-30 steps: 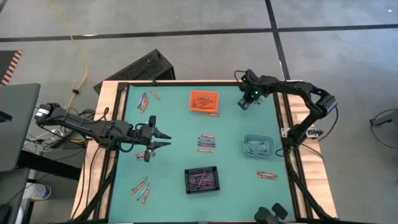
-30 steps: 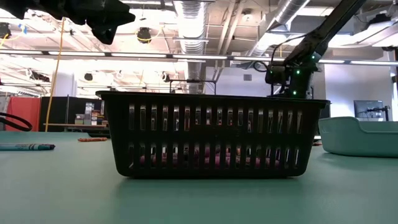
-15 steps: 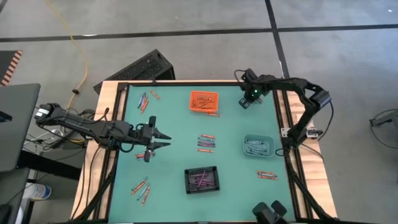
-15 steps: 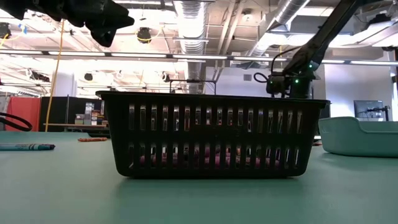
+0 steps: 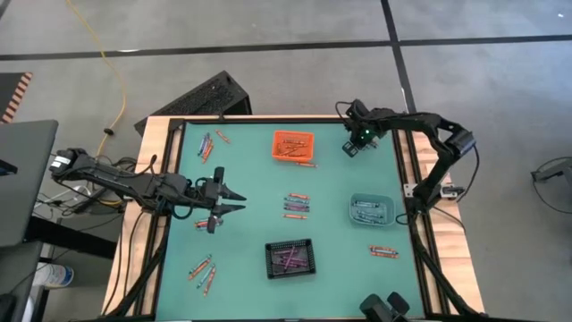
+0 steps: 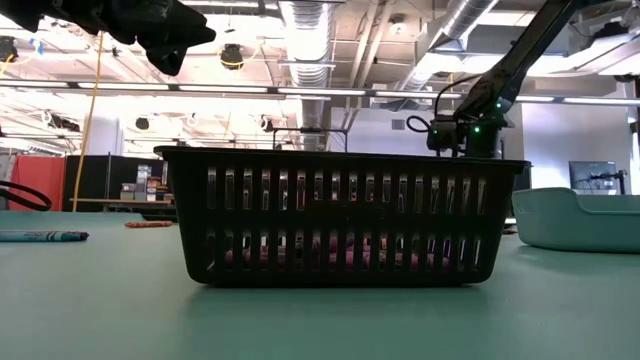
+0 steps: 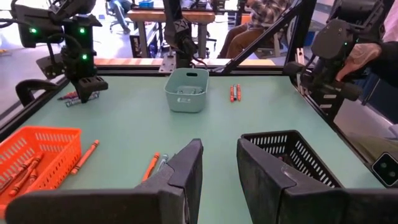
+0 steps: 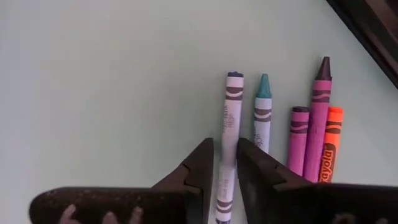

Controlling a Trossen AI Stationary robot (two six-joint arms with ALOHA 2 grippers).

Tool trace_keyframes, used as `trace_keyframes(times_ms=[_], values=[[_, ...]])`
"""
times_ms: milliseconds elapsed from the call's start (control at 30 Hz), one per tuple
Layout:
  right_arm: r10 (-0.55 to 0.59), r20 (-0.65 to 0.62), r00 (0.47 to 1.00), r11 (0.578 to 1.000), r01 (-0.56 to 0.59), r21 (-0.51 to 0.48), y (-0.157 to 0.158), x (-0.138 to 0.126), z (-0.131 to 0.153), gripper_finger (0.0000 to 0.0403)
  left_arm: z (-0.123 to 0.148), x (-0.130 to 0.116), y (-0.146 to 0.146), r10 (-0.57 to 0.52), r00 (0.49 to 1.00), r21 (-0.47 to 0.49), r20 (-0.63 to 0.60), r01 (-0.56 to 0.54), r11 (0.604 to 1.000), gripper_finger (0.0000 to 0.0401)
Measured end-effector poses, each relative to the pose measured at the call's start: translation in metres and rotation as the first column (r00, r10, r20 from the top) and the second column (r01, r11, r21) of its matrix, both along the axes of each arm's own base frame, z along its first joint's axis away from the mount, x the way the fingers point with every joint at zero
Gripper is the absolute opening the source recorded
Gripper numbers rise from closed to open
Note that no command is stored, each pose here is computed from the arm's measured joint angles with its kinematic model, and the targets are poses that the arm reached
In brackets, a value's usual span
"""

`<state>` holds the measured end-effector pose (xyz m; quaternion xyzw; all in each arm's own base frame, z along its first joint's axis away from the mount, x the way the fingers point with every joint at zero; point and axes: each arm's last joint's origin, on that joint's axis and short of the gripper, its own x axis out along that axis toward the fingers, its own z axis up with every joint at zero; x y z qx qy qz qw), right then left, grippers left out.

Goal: Sort crayons
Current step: Put the blue crayon into the blue bin

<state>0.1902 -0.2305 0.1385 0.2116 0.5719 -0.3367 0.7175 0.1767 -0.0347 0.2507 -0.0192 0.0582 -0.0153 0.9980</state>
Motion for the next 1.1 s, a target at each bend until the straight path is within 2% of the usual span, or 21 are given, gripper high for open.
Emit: trace_keyframes(times_ms=[300,567,700,900,1100], values=[[0.006,-0.015,1.0,1.0,-0.006,-0.013,0.002,0.002,0.0,0.0009,0.0,0.0,0.0,0.0,1.0,0.0,-0.001,0.0,1.0,0.0088],[0.041,0.019,0.999,0.999,-0.04,-0.034,0.009,0.01,0.007,0.0006,-0.001,0.0,0.0,-0.001,1.0,0.008,-0.006,0.001,1.0,0.0088],[0.103,0.087,0.991,0.993,-0.098,-0.058,0.025,0.023,0.031,0.0006,-0.002,0.001,0.0,-0.002,1.0,0.017,-0.016,0.002,1.0,0.0088],[0.195,0.111,0.975,0.978,-0.185,-0.095,0.066,0.035,0.077,0.0005,-0.007,0.005,-0.001,-0.002,0.999,0.024,-0.047,0.003,1.0,0.0088],[0.311,0.154,0.938,0.95,-0.301,-0.083,0.133,0.041,0.11,0.0005,-0.014,0.012,-0.003,-0.001,0.996,0.033,-0.088,0.004,0.999,0.0088]])
